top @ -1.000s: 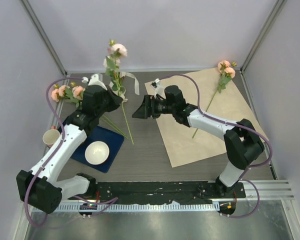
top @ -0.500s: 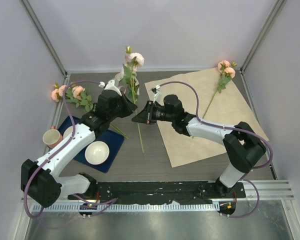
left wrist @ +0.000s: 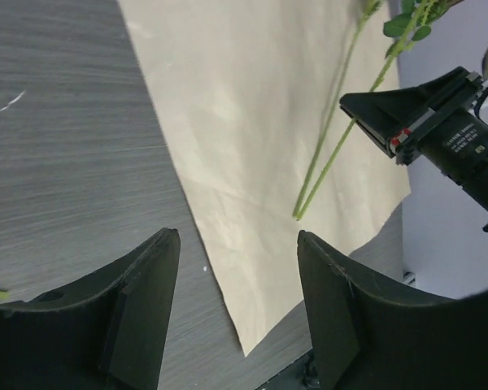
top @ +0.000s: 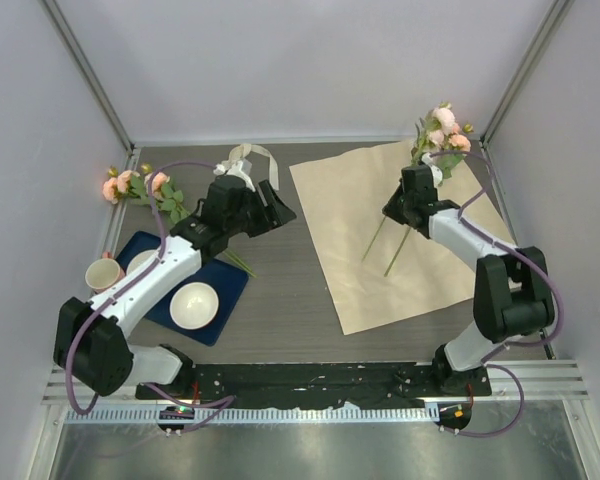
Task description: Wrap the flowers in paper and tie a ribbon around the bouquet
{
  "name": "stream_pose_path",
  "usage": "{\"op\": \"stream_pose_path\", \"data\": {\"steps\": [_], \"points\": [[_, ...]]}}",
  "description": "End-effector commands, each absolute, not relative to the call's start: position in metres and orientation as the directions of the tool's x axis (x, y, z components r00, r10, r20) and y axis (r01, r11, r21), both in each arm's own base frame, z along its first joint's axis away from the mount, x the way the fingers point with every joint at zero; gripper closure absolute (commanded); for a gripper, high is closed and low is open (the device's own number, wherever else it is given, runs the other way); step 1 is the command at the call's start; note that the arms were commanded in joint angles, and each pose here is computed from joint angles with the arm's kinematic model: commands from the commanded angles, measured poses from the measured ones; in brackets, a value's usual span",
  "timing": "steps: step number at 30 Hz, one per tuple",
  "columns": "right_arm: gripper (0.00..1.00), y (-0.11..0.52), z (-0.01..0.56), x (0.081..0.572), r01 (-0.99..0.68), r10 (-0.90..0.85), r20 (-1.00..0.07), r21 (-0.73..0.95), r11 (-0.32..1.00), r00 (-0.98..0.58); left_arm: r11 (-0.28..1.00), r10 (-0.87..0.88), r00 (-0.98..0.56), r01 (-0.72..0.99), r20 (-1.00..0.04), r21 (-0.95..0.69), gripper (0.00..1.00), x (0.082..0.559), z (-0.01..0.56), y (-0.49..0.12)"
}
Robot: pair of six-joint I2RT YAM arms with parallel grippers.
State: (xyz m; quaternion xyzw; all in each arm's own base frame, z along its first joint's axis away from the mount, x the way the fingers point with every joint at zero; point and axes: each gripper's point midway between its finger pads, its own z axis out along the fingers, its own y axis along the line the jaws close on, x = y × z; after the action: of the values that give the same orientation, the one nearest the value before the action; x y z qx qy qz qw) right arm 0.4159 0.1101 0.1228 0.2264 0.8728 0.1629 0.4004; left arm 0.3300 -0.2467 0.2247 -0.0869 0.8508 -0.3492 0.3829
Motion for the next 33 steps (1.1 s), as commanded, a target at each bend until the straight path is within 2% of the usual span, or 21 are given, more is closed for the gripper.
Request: {"op": "stream_pose_path", "data": {"steps": [1,3,6,11,18,21,22,24,25,26,28,30,33], "points": [[1.00,0.085,0.094,0.427,0.346,0.425,-0.651,0.255,0.903,-0.629,0.741,-0.480,-0.710,-0.012,-0.516,-0.672,0.34,0.340,0.204,-0.216],[1.00,0.080,0.083,0.430,0.381,0.422,-0.636,0.210,0.900,-0.645,0.726,-0.561,-0.696,-0.155,-0.447,-0.669,0.32,0.348,0.192,-0.178],[1.00,0.074,0.067,0.437,0.402,0.404,-0.635,0.158,0.902,-0.658,0.689,-0.629,-0.672,-0.249,-0.391,-0.681,0.32,0.354,0.185,-0.141],[0.99,0.065,0.050,0.442,0.396,0.351,-0.630,0.075,0.915,-0.692,0.667,-0.696,-0.598,-0.331,-0.398,-0.667,0.32,0.354,0.179,-0.100],[0.99,0.058,0.048,0.444,0.382,0.309,-0.643,0.028,0.924,-0.701,0.660,-0.731,-0.562,-0.438,-0.387,-0.610,0.29,0.363,0.158,-0.074],[0.90,0.060,0.050,0.445,0.371,0.306,-0.644,0.036,0.928,-0.701,0.657,-0.748,-0.541,-0.525,-0.384,-0.541,0.29,0.368,0.144,-0.057],[0.75,0.062,0.051,0.447,0.361,0.305,-0.643,0.047,0.931,-0.703,0.653,-0.755,-0.528,-0.554,-0.388,-0.516,0.29,0.369,0.140,-0.050],[0.58,0.063,0.059,0.448,0.353,0.301,-0.646,0.052,0.934,-0.702,0.648,-0.760,-0.495,-0.620,-0.421,-0.443,0.31,0.377,0.132,-0.029],[0.44,0.063,0.065,0.447,0.352,0.301,-0.651,0.056,0.934,-0.697,0.656,-0.751,-0.501,-0.639,-0.430,-0.402,0.31,0.377,0.127,-0.023],[0.40,0.062,0.070,0.444,0.354,0.300,-0.649,0.051,0.934,-0.699,0.658,-0.740,-0.475,-0.658,-0.476,-0.366,0.31,0.386,0.133,-0.011],[0.35,0.065,0.093,0.439,0.343,0.290,-0.680,0.060,0.937,-0.673,0.670,-0.719,-0.498,-0.684,-0.485,-0.289,0.34,0.392,0.121,-0.001],[0.34,0.074,0.107,0.430,0.318,0.270,-0.699,0.064,0.946,-0.662,0.687,-0.693,-0.502,-0.677,-0.517,-0.264,0.38,0.407,0.124,0.005],[0.34,0.093,0.132,0.418,0.258,0.261,-0.725,0.119,0.959,-0.637,0.691,-0.684,-0.541,-0.696,-0.489,-0.196,0.42,0.416,0.106,0.008]]}}
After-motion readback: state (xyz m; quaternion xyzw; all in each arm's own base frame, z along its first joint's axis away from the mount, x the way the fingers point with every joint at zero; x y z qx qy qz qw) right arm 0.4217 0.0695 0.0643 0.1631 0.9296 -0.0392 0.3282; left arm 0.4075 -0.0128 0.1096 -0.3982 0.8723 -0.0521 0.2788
